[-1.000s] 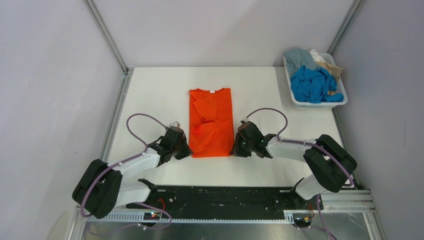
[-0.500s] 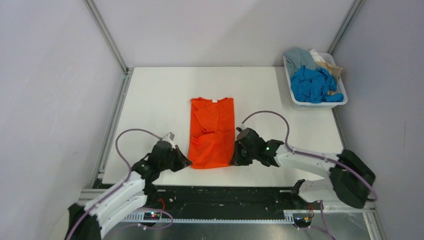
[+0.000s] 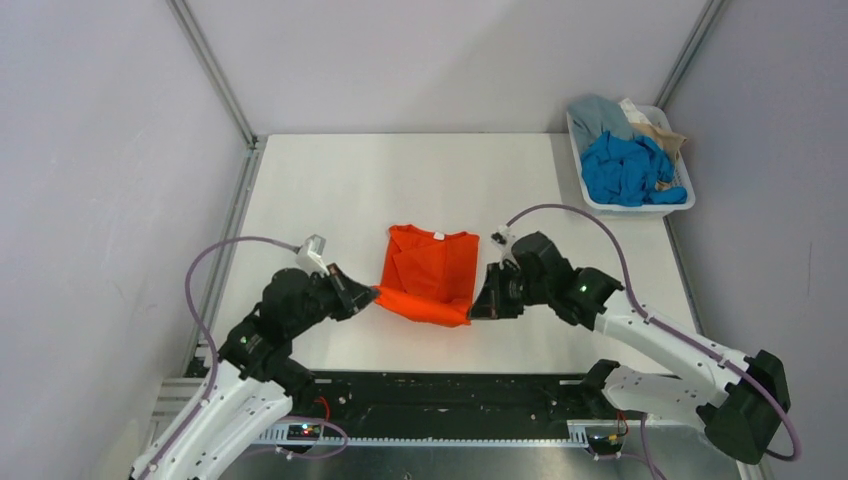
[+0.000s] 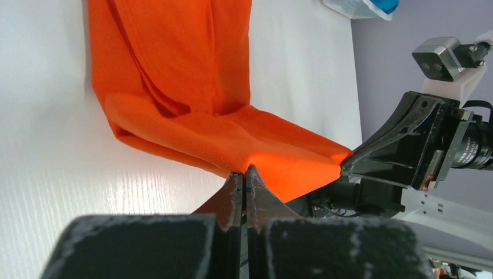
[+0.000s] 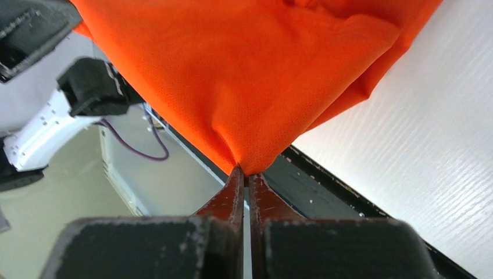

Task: Fold and stack the t-shirts
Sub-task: Fold the long partially folded tshirt into a neat square

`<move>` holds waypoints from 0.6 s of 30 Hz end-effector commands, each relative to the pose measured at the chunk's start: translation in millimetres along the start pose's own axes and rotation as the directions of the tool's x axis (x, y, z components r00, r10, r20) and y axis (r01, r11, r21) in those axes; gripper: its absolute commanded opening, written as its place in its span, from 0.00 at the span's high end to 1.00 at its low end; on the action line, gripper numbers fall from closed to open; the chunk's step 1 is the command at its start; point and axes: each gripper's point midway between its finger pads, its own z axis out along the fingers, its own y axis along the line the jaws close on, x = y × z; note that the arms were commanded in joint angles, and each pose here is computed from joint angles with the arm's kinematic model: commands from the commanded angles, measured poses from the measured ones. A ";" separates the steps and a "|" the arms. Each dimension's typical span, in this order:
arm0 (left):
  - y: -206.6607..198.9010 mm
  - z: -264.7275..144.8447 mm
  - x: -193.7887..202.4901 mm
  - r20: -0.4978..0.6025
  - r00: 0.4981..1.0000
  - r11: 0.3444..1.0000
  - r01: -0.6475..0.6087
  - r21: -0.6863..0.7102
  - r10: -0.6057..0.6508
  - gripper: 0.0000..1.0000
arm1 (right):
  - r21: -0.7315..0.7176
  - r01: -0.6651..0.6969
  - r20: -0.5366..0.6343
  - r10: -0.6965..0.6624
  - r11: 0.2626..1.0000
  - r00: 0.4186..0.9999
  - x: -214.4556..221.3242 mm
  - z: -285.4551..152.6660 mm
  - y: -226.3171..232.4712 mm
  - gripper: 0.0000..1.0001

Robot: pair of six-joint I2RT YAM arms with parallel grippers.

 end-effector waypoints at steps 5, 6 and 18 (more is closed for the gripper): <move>-21.2 16.5 -69.0 0.127 0.985 0.985 -0.100 -0.139 0.118 1.00 | -0.118 -0.012 0.042 0.017 0.993 0.999 -54.6 -19.6 14.9 1.00; -19.0 25.3 -70.8 0.108 0.986 0.981 -0.112 -0.159 0.130 1.00 | -0.115 -0.019 0.048 0.025 0.993 0.999 -58.7 -20.0 13.3 1.00; 3.3 79.4 -131.9 0.093 0.988 0.961 -0.096 -0.261 0.124 1.00 | -0.127 -0.133 0.147 0.151 0.983 0.978 -143.0 -3.0 -17.3 1.00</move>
